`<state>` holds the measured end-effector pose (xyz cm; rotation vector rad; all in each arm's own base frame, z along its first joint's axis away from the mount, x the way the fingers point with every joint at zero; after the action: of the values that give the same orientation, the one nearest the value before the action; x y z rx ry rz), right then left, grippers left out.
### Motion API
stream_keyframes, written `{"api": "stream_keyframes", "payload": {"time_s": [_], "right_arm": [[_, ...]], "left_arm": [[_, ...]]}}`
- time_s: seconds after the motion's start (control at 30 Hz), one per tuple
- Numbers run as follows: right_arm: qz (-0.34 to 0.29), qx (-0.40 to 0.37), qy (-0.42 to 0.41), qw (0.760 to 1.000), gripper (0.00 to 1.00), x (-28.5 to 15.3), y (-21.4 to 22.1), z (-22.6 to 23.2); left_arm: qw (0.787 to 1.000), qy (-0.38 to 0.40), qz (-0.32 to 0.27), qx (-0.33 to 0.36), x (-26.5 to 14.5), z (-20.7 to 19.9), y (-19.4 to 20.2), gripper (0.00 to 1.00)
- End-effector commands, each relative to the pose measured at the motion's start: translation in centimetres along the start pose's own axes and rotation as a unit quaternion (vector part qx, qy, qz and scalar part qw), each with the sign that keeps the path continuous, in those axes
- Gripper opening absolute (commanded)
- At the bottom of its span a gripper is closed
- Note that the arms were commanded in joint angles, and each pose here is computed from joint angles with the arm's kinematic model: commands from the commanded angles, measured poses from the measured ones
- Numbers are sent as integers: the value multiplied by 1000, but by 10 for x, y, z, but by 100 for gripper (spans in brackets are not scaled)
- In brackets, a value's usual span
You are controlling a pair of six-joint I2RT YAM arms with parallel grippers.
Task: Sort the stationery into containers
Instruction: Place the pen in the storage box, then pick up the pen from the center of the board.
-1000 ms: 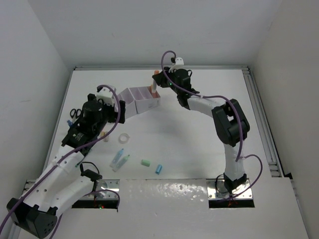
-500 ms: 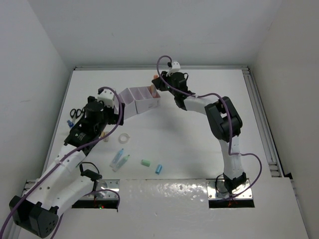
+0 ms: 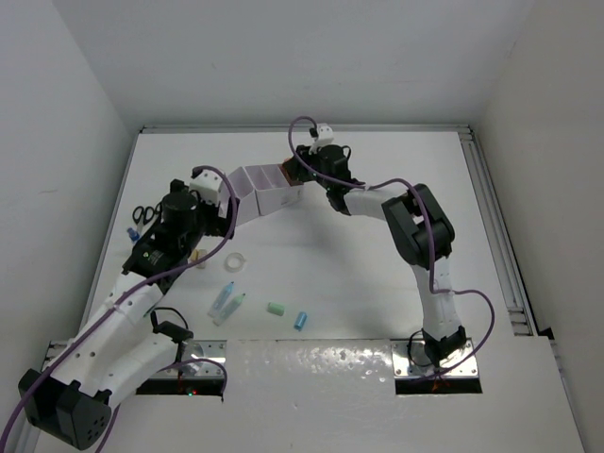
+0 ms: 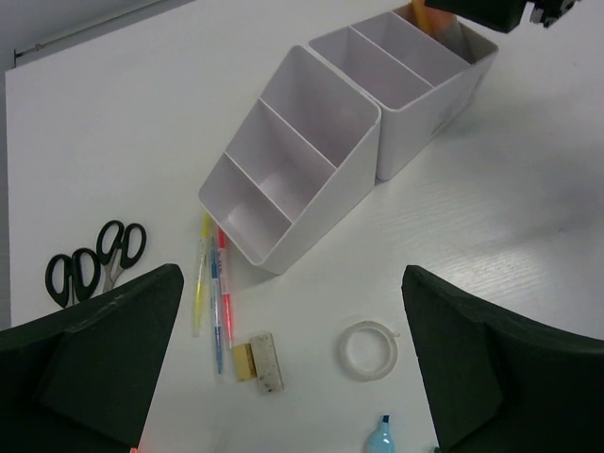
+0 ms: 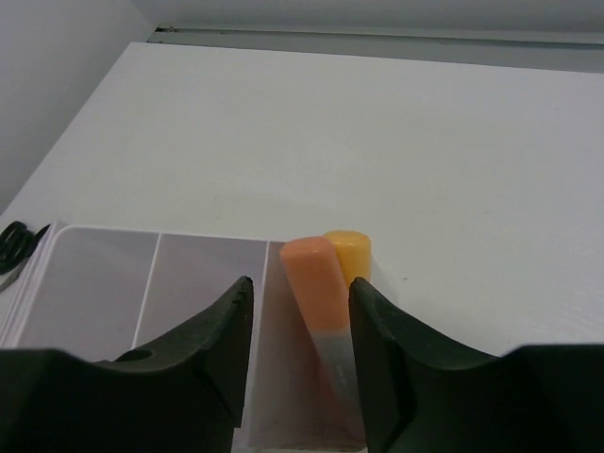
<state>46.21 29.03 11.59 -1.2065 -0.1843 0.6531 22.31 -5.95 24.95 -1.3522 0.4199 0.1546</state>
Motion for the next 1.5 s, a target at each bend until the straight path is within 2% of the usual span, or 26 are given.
{"api": "stream_keyframes", "payload": {"time_s": [0.0,0.2,0.27,0.3,0.33,0.37,0.4,0.43,0.47,0.53,0.6,0.67,0.8,0.9,1.03,1.23,1.47], "right_arm": [[-46,-7,-39,998,46,-8,-34,21],[-77,-15,-60,995,48,-34,-66,38],[-81,-16,-67,994,48,-48,-75,46],[-87,-19,-74,993,48,-65,-83,56],[-88,-22,-74,993,48,-75,-85,60],[-83,-23,-75,993,48,-86,-82,64],[-83,-25,-79,993,48,-109,-81,72],[-84,-27,-73,993,48,-121,-79,73],[-77,-28,-75,994,48,-131,-71,76],[-67,-29,-76,994,48,-164,-55,82],[-39,-28,-65,997,48,-186,-25,82],[-42,-20,-52,998,48,-205,-22,83],[-19,-13,-22,999,48,-235,9,77],[-25,-10,-9,1000,48,-250,17,75],[-19,-19,8,1000,47,-265,22,72],[-27,-19,31,999,47,-282,26,65],[-26,-22,47,998,47,-295,32,64]], "left_arm": [[999,25,13,47,2,-1,6,100],[982,78,84,152,5,-9,32,100],[965,131,113,198,3,-14,44,96],[949,157,126,245,3,-14,48,79],[933,211,128,260,1,-22,53,68],[917,238,159,277,-4,-23,64,49],[904,255,177,293,-3,-26,70,42],[899,260,190,298,-3,-26,74,40],[889,267,213,306,-6,-25,81,40],[874,261,250,324,-3,-22,90,47],[861,259,285,332,0,-21,98,59],[854,257,307,332,0,-21,105,67],[829,277,344,342,7,-28,125,73],[825,234,365,363,15,-22,134,71],[822,258,366,352,9,-27,142,71],[830,271,339,351,-2,-34,150,74],[828,273,353,340,-5,-41,169,76]]}}
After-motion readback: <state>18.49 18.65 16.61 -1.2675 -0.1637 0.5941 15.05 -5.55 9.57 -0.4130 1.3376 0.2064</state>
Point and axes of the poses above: each gripper's point midway between its finger pads, its own x axis out along the fingers, its own z axis along the line the jaws close on, y = z × x, the point moved 8 cm from there along -x, back along the fingers
